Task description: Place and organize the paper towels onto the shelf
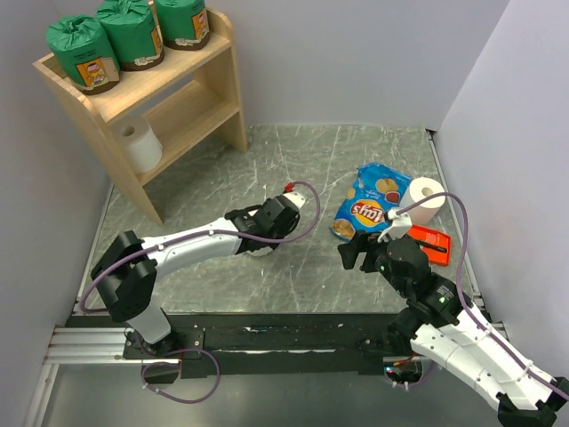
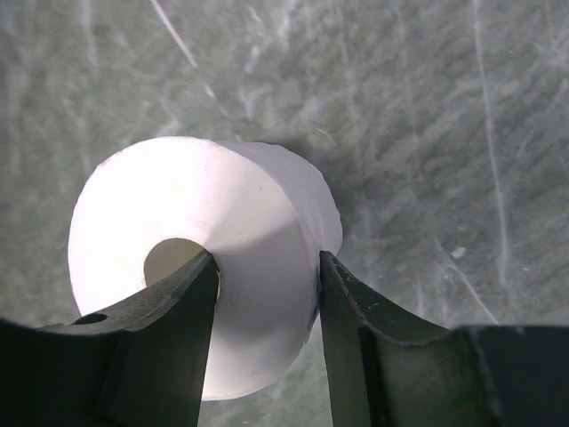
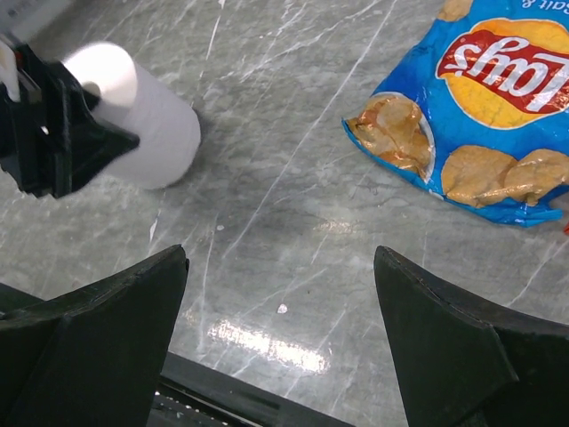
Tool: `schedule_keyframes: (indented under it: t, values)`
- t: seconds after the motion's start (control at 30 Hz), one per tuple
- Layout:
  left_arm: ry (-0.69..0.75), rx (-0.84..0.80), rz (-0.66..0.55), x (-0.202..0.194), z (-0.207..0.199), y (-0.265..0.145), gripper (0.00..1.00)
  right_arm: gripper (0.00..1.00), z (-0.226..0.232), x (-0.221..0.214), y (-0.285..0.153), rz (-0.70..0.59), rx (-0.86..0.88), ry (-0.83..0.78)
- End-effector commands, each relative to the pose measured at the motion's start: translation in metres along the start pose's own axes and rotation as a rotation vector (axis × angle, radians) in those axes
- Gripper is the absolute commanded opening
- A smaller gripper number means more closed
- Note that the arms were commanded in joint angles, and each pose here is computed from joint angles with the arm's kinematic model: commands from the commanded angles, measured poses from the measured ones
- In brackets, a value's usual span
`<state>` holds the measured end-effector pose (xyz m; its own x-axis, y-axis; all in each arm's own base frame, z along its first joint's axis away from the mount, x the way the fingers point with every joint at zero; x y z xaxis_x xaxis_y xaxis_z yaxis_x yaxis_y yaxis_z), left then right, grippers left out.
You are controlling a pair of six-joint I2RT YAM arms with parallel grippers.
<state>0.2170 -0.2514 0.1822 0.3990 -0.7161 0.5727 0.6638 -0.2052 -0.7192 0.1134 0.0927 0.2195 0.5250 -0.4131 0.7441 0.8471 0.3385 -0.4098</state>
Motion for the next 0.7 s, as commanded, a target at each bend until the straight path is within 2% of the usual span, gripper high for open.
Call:
schedule_keyframes:
  t: [0.0,0.2,0.37,0.53,0.67]
  values:
    - [0.045,0.18,-0.058,0.032,0.034,-0.026,0.43,0.93,0.009,0.011,-0.006,-0.034,0.051,0.006]
    - [0.09,0.403,-0.076,0.065,0.088,-0.051,0.44,0.93,0.015,0.012,0.0,-0.019,0.079,0.006]
    - [0.073,0.547,-0.103,0.092,0.147,-0.069,0.45,0.93,0.02,0.012,0.005,0.01,0.089,-0.01]
    - [0.056,0.619,-0.157,0.109,0.187,-0.084,0.45,0.92,0.024,0.016,0.004,0.002,0.103,-0.002]
    - [0.057,0.687,-0.128,0.107,0.215,-0.081,0.45,0.93,0.026,0.019,0.002,-0.003,0.114,0.002]
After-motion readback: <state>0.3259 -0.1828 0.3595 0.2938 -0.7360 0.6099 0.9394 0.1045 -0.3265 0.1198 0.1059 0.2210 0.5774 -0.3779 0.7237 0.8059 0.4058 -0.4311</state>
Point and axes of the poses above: each gripper's point midway between its finger pads, its own y axis out along the fingers, its own z axis along the line the jaws close on, x = y × z, the point moved 10 cm from there along -y, back along the fingers, and after that the axes turned 14 degrees about y, right-handed, at the moved point
